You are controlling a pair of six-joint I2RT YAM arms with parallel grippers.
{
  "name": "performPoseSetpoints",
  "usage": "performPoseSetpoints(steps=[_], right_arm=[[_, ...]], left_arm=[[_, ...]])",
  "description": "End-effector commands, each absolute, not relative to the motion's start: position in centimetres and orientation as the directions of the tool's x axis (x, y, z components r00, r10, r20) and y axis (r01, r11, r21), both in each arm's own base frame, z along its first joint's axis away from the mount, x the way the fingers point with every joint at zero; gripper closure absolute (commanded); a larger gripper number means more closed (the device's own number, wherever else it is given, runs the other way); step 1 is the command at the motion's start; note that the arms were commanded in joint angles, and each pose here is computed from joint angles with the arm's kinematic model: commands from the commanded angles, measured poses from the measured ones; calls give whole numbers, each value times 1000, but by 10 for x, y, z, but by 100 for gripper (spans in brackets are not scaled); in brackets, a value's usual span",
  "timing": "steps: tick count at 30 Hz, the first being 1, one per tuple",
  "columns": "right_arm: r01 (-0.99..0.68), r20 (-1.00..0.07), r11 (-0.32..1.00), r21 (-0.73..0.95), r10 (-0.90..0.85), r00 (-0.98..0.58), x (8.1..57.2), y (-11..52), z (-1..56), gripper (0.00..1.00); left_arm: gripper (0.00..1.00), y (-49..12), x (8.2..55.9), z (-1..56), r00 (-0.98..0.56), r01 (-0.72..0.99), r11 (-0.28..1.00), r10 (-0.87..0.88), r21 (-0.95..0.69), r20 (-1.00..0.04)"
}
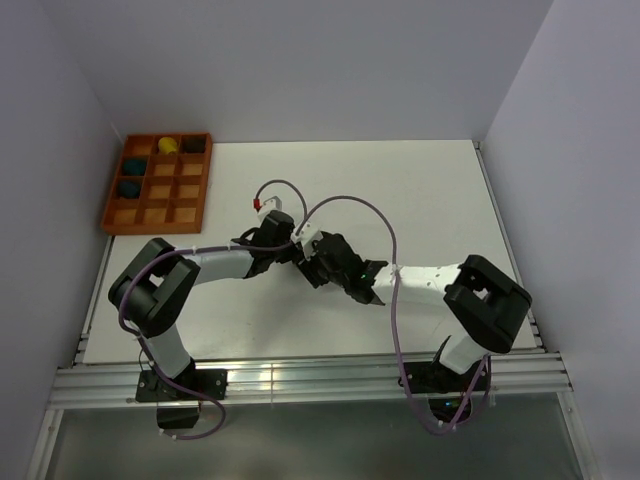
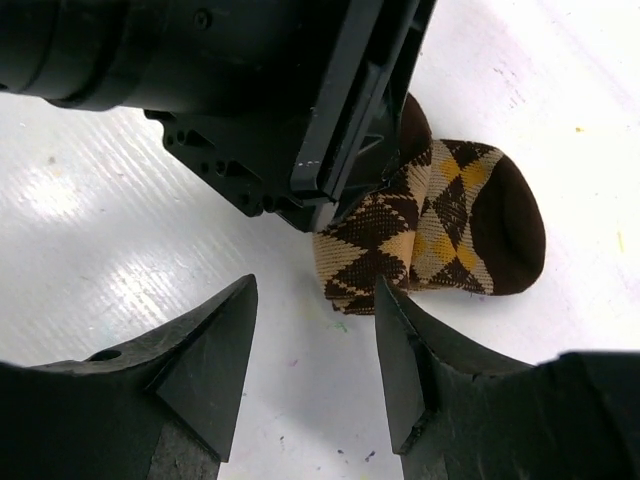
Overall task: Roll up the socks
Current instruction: Roll the sock at the center of the board.
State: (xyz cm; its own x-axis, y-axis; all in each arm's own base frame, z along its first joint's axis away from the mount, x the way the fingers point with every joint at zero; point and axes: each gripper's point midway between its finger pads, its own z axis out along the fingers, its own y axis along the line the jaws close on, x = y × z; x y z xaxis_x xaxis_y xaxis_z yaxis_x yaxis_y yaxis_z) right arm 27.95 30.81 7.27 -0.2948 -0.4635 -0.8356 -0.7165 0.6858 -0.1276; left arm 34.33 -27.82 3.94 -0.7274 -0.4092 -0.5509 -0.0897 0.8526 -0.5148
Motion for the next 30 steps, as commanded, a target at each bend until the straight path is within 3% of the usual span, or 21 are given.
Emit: performPoseSetpoints(steps=[1, 10, 15, 22, 23, 26, 28, 30], right_arm=[[-693, -852, 689, -212, -478, -214, 297, 319, 86, 42], [-661, -802, 692, -290, -553, -228, 307, 321, 49, 42], [-631, -768, 718, -295, -571, -291, 304, 309, 27, 48], [-624, -688, 733, -271, -601, -407, 291, 294, -12, 76], [-626, -683, 735, -262, -599, -417, 289, 294, -15, 87], [-639, -669, 737, -221, -591, -450, 281, 294, -21, 100], [-655, -664, 734, -178, -581, -471, 275, 295, -23, 100], [-644, -673, 756, -117, -537, -509, 274, 295, -19, 100]], left_arm=[[89, -271, 323, 28, -781, -71, 893, -327, -445, -532], [89, -272, 320, 29, -785, -62, 887, -326, -457, -526], [89, -273, 321, 33, -784, -53, 886, -323, -461, -530], [90, -275, 321, 38, -783, -36, 879, -321, -476, -533], [89, -276, 320, 39, -782, -31, 878, -318, -477, -536], [89, -276, 321, 45, -775, -24, 876, -321, -482, -544], [85, -275, 323, 49, -766, -23, 875, -326, -483, -554], [76, -273, 323, 54, -756, -24, 872, -336, -490, -561]])
